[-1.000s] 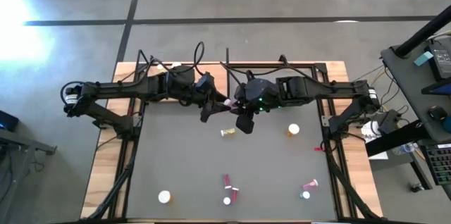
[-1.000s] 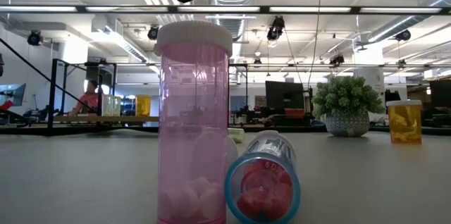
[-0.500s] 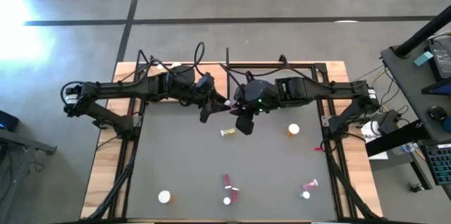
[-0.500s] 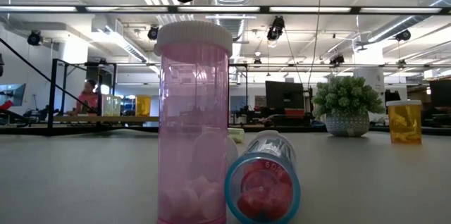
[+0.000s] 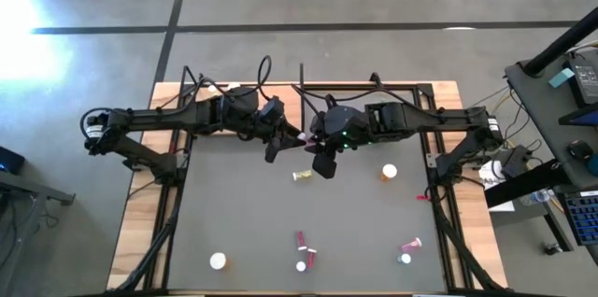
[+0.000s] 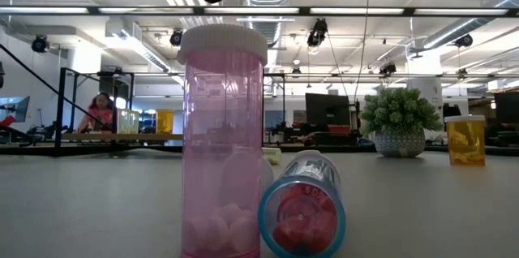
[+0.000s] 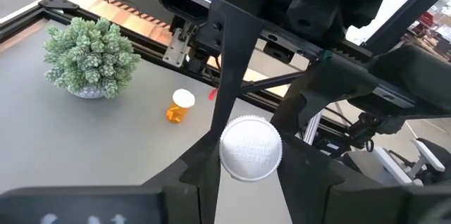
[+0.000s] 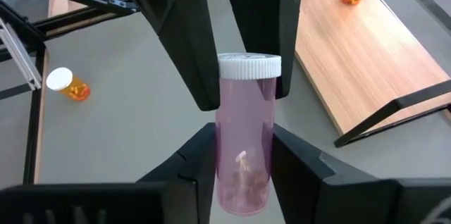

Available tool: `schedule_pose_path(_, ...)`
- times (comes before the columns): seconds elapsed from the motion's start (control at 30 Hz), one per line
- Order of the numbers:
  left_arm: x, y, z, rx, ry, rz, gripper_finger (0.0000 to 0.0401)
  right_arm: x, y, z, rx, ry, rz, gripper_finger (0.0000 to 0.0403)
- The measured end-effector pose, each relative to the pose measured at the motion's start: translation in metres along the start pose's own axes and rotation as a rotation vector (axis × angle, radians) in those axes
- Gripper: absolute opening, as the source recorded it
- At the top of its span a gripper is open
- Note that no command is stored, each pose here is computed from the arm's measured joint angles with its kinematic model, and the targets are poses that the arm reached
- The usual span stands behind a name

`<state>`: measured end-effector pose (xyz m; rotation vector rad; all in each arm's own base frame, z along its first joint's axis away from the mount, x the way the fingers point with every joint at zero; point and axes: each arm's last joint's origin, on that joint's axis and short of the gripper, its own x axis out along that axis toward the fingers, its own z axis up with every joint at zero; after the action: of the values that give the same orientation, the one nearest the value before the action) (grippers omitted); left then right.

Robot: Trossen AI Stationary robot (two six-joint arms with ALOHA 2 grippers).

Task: Pick and place medicine bottles onto shelf by color
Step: Put the top left pink pill bottle on the shelf

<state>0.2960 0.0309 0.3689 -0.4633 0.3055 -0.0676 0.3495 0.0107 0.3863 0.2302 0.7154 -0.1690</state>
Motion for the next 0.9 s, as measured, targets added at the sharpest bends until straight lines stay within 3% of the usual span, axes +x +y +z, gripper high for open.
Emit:
schedule_pose_path(0.23,0.0,0.0,0.0,0.0,0.001,-0.005,0.0104,-0.005,-0.001,-0.001,0.0,0.005,0.006,0.0173)
schedule_pose_path(0.43,0.0,0.0,0.0,0.0,0.001,-0.003,0.0105,-0.027,-0.005,-0.006,-0.001,0.038,-0.004,0.0211)
schedule_pose_path(0.63,-0.002,0.008,-0.001,0.019,0.029,0.035,0.0105,-0.058,-0.009,-0.009,0.054,0.018,0.0,0.0219)
schedule_pose_path(0.9,-0.021,0.043,-0.01,-0.034,0.204,0.219,0.0105,-0.083,-0.013,-0.011,0.108,-0.015,0.004,0.0219)
